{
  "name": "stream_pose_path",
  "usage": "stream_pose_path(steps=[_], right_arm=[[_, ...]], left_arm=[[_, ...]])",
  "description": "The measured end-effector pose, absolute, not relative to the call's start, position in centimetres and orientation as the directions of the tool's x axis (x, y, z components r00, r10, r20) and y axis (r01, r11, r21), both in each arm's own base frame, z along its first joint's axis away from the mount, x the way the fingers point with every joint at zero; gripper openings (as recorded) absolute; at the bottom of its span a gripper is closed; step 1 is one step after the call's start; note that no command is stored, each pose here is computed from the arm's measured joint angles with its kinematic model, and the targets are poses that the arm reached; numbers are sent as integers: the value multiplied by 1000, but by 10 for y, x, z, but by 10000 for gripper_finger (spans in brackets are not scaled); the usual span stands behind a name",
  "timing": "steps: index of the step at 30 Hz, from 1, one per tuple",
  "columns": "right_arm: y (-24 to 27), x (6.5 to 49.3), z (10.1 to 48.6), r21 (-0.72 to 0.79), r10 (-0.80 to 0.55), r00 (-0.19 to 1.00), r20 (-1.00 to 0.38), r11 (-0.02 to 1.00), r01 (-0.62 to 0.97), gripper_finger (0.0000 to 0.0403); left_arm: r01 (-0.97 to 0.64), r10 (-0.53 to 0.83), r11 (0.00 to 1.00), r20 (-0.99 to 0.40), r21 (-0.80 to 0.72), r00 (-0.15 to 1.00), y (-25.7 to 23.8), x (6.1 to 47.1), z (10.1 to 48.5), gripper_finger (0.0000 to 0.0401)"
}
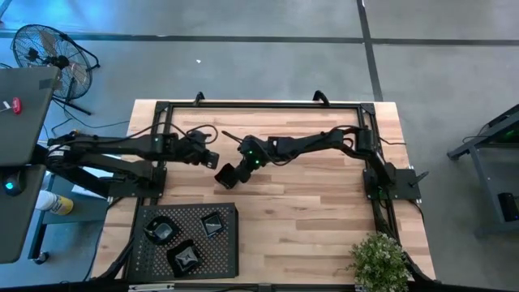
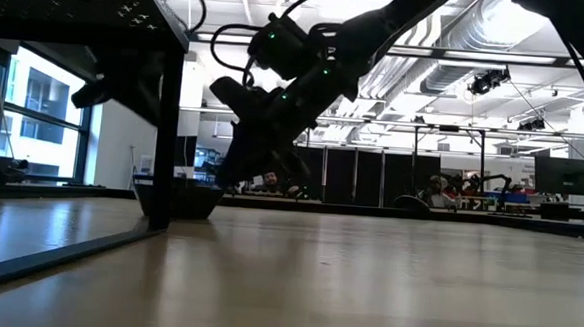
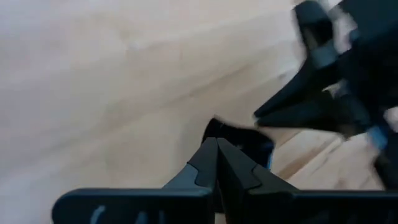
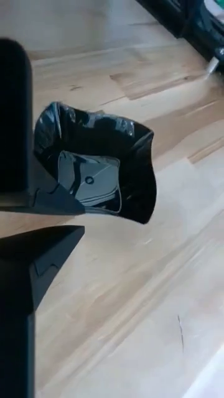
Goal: Pick & Place Mini shaped plates
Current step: Stack the distorted square plate on top of the distorted square plate on the shelf
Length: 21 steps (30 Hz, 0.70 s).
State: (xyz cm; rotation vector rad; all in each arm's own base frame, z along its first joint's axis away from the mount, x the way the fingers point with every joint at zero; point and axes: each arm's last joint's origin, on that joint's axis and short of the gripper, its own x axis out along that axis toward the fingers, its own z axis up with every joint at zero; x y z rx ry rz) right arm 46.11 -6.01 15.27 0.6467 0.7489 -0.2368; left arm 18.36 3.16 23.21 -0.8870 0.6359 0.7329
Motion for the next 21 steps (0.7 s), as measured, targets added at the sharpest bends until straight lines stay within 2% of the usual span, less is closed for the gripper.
stream_pose_path(steps=[5,8,11,15,21], right_arm=[[-59,451,168,447,53,683,-728,793,414,68],[-57,439,187,360,15,645,-764,840,407,74],[-52,429,203,268,-41,616,-787,877,400,54],[-41,422,223,248,-45,633,-773,897,366,8],[-27,416,248,247,-43,683,-729,914,321,17]], left_arm=[[-782,240,409,-771,-471,590,30,186,223,21],[-768,232,434,-765,-471,601,31,192,220,47],[-777,228,457,-787,-434,574,32,200,211,75],[-802,220,470,-831,-369,510,33,210,195,97],[-805,145,479,-872,-351,467,33,222,176,99]])
